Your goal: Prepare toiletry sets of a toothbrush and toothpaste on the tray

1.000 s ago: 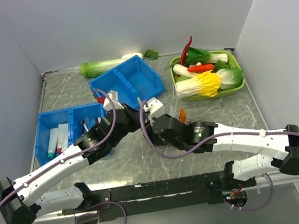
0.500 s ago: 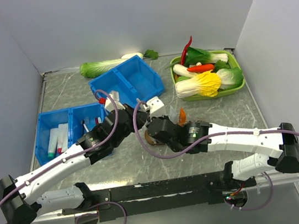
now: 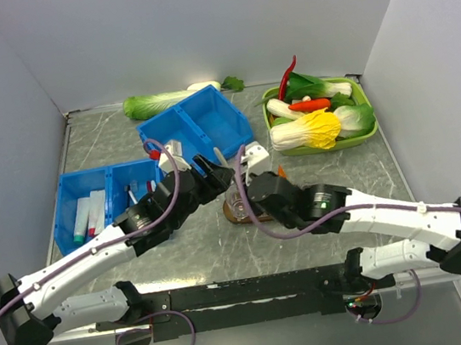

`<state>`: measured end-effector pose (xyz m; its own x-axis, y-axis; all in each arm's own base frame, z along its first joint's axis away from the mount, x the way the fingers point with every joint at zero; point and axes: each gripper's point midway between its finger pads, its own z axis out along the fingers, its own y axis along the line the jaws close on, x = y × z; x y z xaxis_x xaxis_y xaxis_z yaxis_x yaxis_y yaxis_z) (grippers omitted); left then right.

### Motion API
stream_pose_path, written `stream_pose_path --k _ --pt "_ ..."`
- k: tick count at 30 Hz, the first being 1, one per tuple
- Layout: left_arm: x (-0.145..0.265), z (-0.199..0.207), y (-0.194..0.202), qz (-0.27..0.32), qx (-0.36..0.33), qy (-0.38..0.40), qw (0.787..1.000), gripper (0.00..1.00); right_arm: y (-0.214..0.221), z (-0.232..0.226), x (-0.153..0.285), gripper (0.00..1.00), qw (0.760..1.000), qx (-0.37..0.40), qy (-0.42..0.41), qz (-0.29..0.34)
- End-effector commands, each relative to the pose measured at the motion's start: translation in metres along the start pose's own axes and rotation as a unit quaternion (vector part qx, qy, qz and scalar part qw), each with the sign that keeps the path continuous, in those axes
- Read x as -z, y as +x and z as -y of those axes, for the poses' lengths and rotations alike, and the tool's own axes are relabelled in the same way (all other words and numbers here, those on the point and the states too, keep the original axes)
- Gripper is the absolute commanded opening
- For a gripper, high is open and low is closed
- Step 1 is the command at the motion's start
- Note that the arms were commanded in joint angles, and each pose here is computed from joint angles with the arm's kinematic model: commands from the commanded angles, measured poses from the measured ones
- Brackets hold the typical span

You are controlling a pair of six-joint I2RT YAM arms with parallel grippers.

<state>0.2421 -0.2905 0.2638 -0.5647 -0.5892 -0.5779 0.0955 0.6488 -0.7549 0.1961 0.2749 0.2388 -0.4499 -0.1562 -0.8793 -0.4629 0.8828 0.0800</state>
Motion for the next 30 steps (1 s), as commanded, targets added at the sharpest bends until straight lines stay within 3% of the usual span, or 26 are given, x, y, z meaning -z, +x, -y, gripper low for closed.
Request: stream_pose_path --k 1,8,16,22,30 --pt "0.017 0.007 -0.029 0.047 -0.008 0.008 0.999 0.75 -0.011 0.008 0.009 0.0 0.999 -0.025 -0.037 0.013" --pt "0.033 0.044 -0.025 0.023 -0.085 0.124 0.988 0.94 -0.013 -0.001 0.025 0.0 0.988 -0.027 -0.152 0.016" --pt "0.04 0.064 -0.014 -0.003 -0.086 0.186 0.979 0.98 -0.018 -0.005 0.044 0.0 0.972 -0.03 -0.231 0.037" --pt "0.03 0.064 -0.01 -0.018 -0.043 0.163 0.986 0.91 -0.019 -0.015 0.048 0.0 0.962 -0.023 -0.267 0.043" --pt "0.025 0.065 -0.012 -0.013 0.0 0.163 0.987 0.61 -0.016 -0.017 0.048 0.0 0.959 -0.02 -0.279 0.042"
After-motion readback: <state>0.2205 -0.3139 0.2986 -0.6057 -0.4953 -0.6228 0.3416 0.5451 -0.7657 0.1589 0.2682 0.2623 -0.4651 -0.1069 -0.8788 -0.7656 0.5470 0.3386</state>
